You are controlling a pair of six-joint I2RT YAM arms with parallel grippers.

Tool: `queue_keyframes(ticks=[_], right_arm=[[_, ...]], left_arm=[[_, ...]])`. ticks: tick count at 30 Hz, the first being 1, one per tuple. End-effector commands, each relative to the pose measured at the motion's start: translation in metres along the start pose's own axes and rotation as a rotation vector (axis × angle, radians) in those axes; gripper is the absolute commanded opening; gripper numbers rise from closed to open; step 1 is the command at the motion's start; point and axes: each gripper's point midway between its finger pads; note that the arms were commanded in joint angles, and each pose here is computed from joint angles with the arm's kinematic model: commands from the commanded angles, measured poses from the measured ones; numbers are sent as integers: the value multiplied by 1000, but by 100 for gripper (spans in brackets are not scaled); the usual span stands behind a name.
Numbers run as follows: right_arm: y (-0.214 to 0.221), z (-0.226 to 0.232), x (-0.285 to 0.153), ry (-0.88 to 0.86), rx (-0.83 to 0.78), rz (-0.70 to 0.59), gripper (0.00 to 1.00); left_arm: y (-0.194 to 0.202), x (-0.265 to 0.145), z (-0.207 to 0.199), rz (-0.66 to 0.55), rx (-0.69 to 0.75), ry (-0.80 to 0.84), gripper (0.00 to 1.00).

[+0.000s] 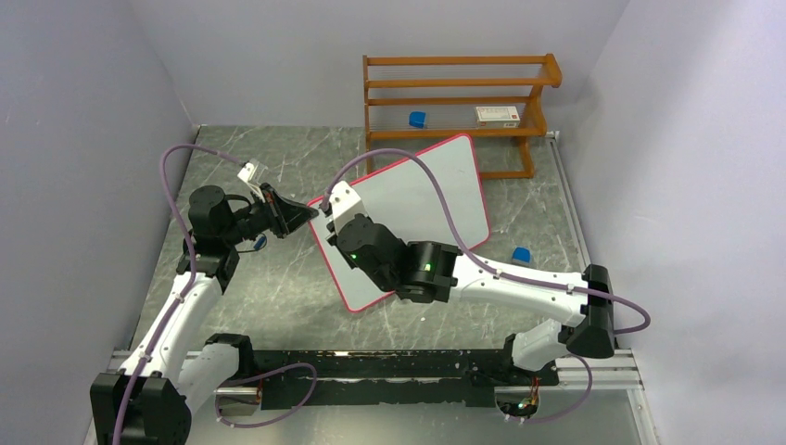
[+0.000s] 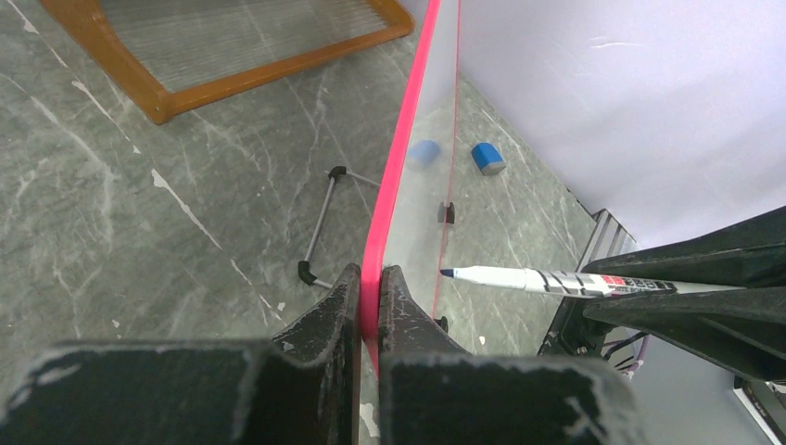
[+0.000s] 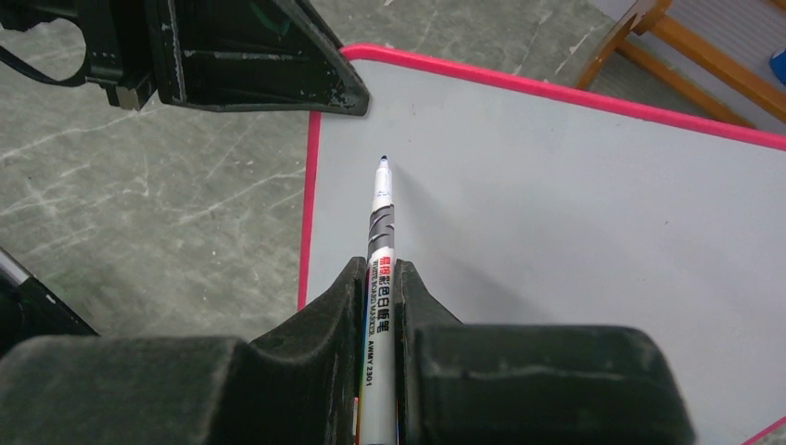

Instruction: Write a sentence on the whiteboard

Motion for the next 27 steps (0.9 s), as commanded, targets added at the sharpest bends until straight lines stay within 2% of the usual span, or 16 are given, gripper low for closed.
queue_keyframes(ticks=[1, 27], right_arm=[[-14, 3, 2, 24, 17, -30, 0], [-12, 8, 14, 41, 11, -34, 0]], left_arm=[[1, 1, 9, 14, 40, -34, 5], [3, 2, 6, 17, 34, -10, 5]])
Point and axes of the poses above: each gripper's point midway between its finger pads, its own x axis out along the fingers, its own z axis along the line the jaws close on, y = z × x, and after that the axes turned 11 degrees about x, right-handed
